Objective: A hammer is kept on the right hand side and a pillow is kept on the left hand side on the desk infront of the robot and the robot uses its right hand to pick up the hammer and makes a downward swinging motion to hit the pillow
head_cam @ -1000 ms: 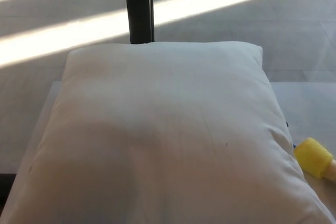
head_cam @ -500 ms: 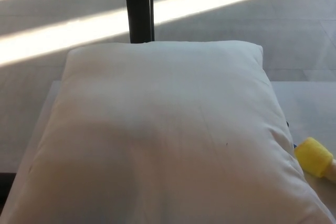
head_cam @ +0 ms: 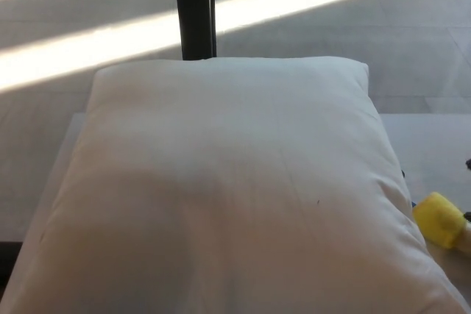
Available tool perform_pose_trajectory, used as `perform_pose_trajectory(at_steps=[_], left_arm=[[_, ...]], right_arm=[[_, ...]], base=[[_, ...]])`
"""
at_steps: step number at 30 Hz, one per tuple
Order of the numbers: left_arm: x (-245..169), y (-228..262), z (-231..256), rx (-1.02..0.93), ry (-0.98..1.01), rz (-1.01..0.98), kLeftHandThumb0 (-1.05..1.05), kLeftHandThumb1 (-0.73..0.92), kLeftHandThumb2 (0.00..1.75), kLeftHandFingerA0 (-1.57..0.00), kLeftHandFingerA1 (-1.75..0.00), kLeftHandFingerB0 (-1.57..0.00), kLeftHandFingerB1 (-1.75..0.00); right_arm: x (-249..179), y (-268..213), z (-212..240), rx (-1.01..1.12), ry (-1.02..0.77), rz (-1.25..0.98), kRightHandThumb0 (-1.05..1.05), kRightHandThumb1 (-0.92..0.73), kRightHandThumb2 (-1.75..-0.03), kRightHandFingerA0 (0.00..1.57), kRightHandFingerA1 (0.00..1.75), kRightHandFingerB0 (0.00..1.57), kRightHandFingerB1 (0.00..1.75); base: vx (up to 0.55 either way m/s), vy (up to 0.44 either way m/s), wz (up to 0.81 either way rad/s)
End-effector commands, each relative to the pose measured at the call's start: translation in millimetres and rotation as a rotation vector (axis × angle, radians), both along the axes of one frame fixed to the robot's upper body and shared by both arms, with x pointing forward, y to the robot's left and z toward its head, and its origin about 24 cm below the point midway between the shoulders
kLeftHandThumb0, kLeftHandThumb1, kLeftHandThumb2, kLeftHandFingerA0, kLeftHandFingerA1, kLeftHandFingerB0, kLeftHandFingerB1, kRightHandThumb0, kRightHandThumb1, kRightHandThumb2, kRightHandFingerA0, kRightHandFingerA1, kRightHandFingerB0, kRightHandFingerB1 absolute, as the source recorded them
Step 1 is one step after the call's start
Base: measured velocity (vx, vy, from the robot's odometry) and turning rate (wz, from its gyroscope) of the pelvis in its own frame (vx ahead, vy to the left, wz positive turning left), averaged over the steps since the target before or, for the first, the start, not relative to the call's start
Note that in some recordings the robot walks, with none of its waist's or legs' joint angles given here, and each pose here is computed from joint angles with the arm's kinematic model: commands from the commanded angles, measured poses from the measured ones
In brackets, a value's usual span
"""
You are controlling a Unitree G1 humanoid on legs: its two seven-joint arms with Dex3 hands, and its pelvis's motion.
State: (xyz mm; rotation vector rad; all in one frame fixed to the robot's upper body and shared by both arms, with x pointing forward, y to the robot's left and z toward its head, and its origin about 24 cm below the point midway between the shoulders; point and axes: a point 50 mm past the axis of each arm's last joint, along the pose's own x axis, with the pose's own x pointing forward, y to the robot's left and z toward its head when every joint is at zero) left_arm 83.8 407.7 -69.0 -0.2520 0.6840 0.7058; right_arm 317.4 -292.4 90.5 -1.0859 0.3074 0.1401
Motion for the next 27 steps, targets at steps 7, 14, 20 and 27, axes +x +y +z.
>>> perform_pose_trajectory(at_steps=[7,14,20,27], left_arm=[[-7,0,-2,0.026,0.017,0.005,-0.65,0.75,0.62,-0.62,-0.53,-0.53,-0.42],[-7,-2,-3,0.011,0.017,0.008,-0.65,0.75,0.63,-0.62,-0.53,-0.51,-0.42],[-7,-2,-3,0.003,0.009,0.003,-0.65,0.75,0.63,-0.6,-0.52,-0.49,-0.42],[-4,-4,-5,0.0,0.017,0.006,-0.66,0.74,0.63,-0.6,-0.51,-0.49,-0.42]], right_arm=[[-6,11,-54,-0.288,0.185,0.109,-0.81,-0.73,-0.63,0.13,0.42,0.2,0.27],[-12,15,-70,-0.346,0.242,0.134,-0.39,-0.36,-0.99,0.04,0.54,0.0,0.48],[-14,11,-81,-0.438,0.243,0.07,-0.36,-0.45,-1.01,0.05,0.54,0.0,0.48],[-16,8,-93,-0.41,0.156,-0.035,-0.46,-0.66,-0.6,0.86,1.12,0.29,0.34]], base=[[0.0,0.0,0.0],[0.0,0.0,0.0],[0.0,0.0,0.0],[0.0,0.0,0.0]])
